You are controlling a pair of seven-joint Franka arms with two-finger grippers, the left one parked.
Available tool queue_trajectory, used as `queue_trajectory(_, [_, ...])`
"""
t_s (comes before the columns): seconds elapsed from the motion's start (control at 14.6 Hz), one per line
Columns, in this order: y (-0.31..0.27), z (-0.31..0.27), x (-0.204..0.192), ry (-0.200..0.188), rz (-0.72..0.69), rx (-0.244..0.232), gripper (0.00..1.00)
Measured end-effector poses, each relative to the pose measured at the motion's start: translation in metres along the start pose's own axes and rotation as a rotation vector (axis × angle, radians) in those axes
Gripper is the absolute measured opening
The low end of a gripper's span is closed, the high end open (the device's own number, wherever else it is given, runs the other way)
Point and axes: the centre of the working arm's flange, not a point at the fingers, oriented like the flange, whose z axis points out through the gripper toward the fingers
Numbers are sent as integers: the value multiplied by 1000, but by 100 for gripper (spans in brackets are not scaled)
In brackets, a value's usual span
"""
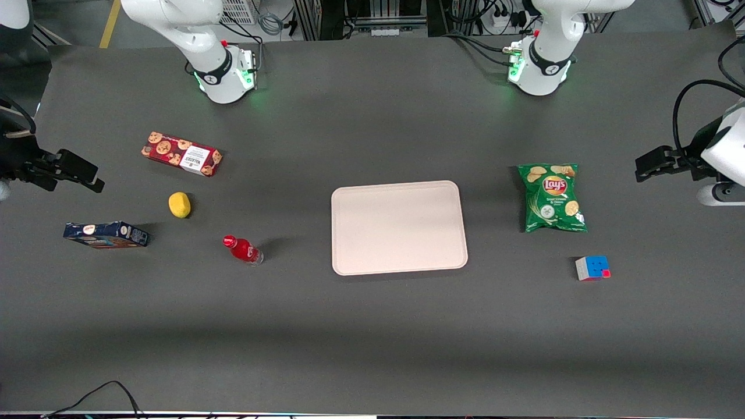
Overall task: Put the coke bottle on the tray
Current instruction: 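Move the open right gripper over the red Coca-Cola bottle, then lower the right gripper around the bottle and close on it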
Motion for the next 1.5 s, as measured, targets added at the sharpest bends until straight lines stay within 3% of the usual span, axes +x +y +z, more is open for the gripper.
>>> queue_trajectory(0.48, [-6,1,-1,-4,-11,-2,100])
queue_trajectory(0.68, [-31,14,-5,-33,-51,-2,100])
queue_trajectory(0.89, [-57,44,-3,-71,-88,-14,100])
queue_trajectory(1.16, [-93,108,2,-46,-130,-54,100])
queue_trajectory(1.5, [-108,168,10,-74,-140,-37,100])
